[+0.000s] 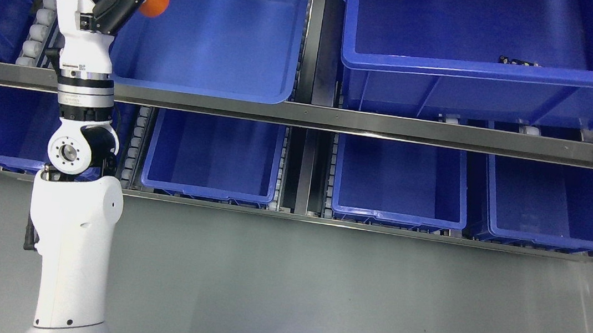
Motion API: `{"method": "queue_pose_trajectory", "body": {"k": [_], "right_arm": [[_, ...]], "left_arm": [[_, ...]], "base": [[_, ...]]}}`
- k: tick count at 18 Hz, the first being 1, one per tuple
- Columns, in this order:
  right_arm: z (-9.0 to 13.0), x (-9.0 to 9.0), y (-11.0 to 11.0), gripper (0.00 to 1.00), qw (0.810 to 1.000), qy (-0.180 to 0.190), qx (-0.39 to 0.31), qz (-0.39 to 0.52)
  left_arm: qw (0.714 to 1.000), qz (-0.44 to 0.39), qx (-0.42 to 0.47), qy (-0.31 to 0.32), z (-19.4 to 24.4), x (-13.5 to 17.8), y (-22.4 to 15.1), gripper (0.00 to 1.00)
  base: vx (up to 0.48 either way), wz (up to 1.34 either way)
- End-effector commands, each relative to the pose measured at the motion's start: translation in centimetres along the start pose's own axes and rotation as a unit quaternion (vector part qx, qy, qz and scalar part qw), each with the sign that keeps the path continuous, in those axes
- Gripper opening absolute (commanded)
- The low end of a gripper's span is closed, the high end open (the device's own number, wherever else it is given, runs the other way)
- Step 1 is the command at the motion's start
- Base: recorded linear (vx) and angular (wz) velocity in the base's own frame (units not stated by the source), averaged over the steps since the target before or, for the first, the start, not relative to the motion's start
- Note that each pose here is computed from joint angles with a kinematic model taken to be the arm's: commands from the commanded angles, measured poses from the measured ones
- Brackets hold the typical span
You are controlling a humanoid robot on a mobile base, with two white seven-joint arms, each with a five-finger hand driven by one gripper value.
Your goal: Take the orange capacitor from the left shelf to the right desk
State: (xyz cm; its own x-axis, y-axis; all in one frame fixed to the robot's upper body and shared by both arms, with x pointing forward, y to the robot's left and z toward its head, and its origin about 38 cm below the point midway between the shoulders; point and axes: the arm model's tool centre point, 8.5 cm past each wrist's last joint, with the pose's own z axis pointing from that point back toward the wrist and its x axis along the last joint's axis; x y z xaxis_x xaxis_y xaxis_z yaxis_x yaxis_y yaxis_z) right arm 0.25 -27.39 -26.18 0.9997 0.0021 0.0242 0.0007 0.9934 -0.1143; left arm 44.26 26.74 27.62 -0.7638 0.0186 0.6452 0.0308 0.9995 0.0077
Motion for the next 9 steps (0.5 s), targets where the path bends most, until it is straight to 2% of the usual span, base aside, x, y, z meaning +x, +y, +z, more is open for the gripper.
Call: {"method": "queue_pose_trajectory", "body": {"k": [1, 5, 9], "right_arm": [[0.0, -0.7, -1.2, 1.0, 1.0, 0.002, -0.01, -0.004], [0.0, -0.7, -1.2, 1.0, 1.0, 0.001, -0.01, -0.004], [0.0, -0.7, -1.2, 1.0, 1.0, 0.002, -0.01, -0.004]], "left_arm": [[1.0, -0.008, -0.003, 0.003, 0.1, -0.1, 0.5, 0.01], [1.0, -0.007, -0.007, 0.001, 0.1, 0.0, 0.2, 0.01], [0.999, -0.004, -0.026, -0.045, -0.7, 1.3, -1.1, 0.01]], "base": [[0.0, 0.0], [0.0, 0.0], [-0.002, -0.01]]}}
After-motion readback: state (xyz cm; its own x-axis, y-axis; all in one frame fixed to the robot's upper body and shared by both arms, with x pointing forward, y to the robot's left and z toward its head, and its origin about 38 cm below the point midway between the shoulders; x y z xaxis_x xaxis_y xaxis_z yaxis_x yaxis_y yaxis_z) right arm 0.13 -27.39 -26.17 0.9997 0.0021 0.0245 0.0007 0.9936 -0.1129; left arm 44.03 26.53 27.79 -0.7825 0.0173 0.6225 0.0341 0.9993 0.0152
